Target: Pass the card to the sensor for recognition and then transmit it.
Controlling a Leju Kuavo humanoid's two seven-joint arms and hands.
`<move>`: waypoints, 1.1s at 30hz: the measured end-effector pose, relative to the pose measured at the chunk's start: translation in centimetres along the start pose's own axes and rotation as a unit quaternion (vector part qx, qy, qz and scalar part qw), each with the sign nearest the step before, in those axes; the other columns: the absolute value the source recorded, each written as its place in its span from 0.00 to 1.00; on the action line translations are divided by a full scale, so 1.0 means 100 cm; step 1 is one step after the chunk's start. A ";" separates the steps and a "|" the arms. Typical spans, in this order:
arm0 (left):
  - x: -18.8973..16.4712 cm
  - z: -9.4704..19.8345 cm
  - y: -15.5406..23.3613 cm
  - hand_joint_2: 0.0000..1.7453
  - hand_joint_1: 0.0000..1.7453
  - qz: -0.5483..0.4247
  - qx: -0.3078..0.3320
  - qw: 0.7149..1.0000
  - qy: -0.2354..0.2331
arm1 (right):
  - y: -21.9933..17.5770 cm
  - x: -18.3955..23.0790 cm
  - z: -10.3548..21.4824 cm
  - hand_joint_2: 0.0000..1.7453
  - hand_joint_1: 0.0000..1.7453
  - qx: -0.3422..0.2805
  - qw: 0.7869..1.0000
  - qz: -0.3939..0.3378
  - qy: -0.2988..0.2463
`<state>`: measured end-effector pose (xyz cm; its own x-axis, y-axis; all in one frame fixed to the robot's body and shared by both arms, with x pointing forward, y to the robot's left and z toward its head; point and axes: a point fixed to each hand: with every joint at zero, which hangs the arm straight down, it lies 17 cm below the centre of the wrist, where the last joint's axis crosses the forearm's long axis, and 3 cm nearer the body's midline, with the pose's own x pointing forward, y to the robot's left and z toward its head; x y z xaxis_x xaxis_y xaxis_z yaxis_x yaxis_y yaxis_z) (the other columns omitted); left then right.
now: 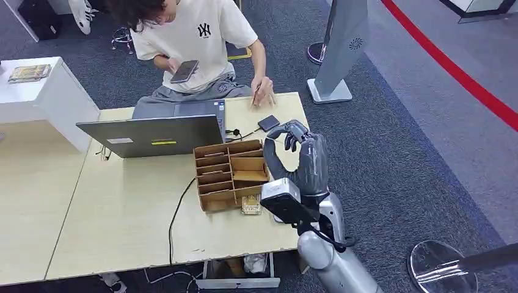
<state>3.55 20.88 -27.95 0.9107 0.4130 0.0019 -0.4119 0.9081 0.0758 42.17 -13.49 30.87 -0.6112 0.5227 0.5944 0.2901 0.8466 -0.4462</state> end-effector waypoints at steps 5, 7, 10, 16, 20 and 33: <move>0.001 0.000 0.001 0.00 0.00 -0.010 -0.001 1.000 0.001 | 0.017 0.012 -0.013 1.00 1.00 0.026 0.999 0.007 -0.026; 0.001 -0.001 0.002 0.00 0.00 -0.015 -0.001 1.000 0.000 | 0.024 0.016 -0.019 1.00 1.00 0.035 0.999 0.017 -0.037; 0.003 -0.001 0.004 0.00 0.00 -0.024 0.000 1.000 -0.003 | 0.036 0.022 -0.030 1.00 1.00 0.051 0.997 0.032 -0.052; 0.007 -0.002 0.009 0.00 0.00 -0.044 -0.001 0.999 -0.006 | 0.065 0.026 -0.057 1.00 1.00 0.094 0.991 0.063 -0.066; 0.010 -0.002 0.011 0.00 0.00 -0.059 -0.002 0.998 -0.010 | 0.084 0.022 -0.074 1.00 1.00 0.122 0.986 0.091 -0.069; 0.016 -0.003 0.016 0.00 0.00 -0.092 -0.003 0.996 -0.016 | 0.123 -0.001 -0.114 1.00 1.00 0.178 0.964 0.188 -0.061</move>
<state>4.29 23.02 -28.14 0.9711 0.2379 0.0203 -0.2387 0.9685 0.0712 54.17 -1.96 32.96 -0.6000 0.7522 0.2725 0.2496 0.4996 -0.8295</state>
